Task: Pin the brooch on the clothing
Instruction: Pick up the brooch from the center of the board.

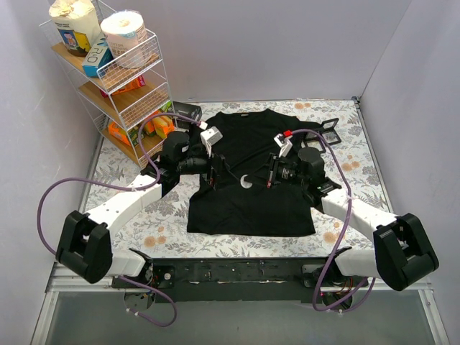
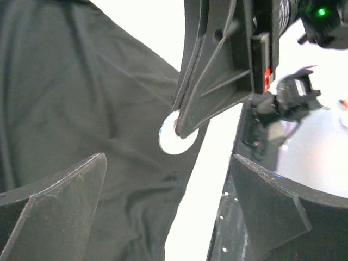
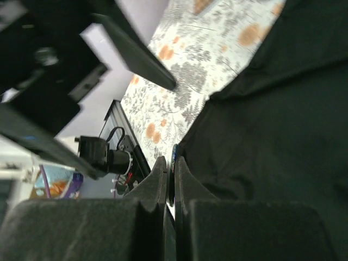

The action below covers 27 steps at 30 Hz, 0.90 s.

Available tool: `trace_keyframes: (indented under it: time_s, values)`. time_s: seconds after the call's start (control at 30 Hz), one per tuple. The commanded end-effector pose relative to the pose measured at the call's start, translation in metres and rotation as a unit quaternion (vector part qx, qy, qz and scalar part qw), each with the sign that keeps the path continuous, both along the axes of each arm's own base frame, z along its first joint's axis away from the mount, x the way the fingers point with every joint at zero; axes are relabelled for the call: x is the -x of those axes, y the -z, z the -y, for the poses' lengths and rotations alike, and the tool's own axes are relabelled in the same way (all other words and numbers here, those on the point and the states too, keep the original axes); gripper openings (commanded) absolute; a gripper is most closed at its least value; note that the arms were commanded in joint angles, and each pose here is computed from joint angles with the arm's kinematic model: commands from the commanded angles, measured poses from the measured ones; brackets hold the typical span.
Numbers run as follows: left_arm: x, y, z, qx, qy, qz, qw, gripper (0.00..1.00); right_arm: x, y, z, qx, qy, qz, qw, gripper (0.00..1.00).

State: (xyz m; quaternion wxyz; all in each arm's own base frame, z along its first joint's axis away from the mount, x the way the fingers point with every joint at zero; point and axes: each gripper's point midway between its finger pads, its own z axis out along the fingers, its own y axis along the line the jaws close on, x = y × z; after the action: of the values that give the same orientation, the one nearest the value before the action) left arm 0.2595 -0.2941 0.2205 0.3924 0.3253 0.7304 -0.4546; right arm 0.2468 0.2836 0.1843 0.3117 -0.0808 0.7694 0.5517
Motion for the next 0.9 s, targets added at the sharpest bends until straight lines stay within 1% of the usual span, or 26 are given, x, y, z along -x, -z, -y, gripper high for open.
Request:
trace_keyframes:
  time_s: [0.0, 0.17, 0.2, 0.23, 0.3, 0.4, 0.5, 0.53, 0.67, 0.87]
  values:
    - [0.042, -0.014, 0.004, 0.072, 0.15, -0.037, 0.985, 0.98, 0.022, -0.048, -0.008, -0.007, -0.123, 0.1, 0.987, 0.01]
    - [0.052, -0.005, 0.003, 0.079, 0.171, -0.061, 0.98, 0.92, 0.037, -0.054, -0.01, -0.008, -0.19, 0.104, 0.976, 0.01]
    - [0.052, -0.006, 0.003, 0.081, 0.171, -0.058, 0.98, 0.88, 0.042, -0.051, -0.01, -0.004, -0.2, 0.092, 0.975, 0.01]
    - [0.052, -0.007, 0.004, 0.082, 0.17, -0.061, 0.98, 0.86, 0.04, -0.054, -0.01, 0.0, -0.204, 0.106, 0.973, 0.01]
    - [0.052, -0.005, 0.004, 0.084, 0.174, -0.065, 0.979, 0.78, 0.043, -0.052, -0.008, 0.008, -0.209, 0.1, 0.973, 0.01]
    - [0.053, -0.004, 0.005, 0.088, 0.181, -0.076, 0.977, 0.7, 0.045, -0.054, -0.007, 0.009, -0.215, 0.106, 0.971, 0.01]
    - [0.05, -0.003, 0.005, 0.088, 0.17, -0.071, 0.979, 0.67, 0.049, -0.055, -0.007, 0.007, -0.223, 0.109, 0.969, 0.01]
    - [0.049, -0.004, 0.006, 0.088, 0.165, -0.068, 0.98, 0.64, 0.049, -0.054, -0.007, 0.006, -0.224, 0.108, 0.969, 0.01]
    - [0.049, -0.001, 0.006, 0.09, 0.162, -0.077, 0.98, 0.57, 0.053, -0.057, -0.01, 0.003, -0.232, 0.112, 0.966, 0.01]
    - [0.052, 0.002, 0.008, 0.089, 0.169, -0.086, 0.978, 0.53, 0.058, -0.066, -0.016, -0.006, -0.246, 0.12, 0.962, 0.01]
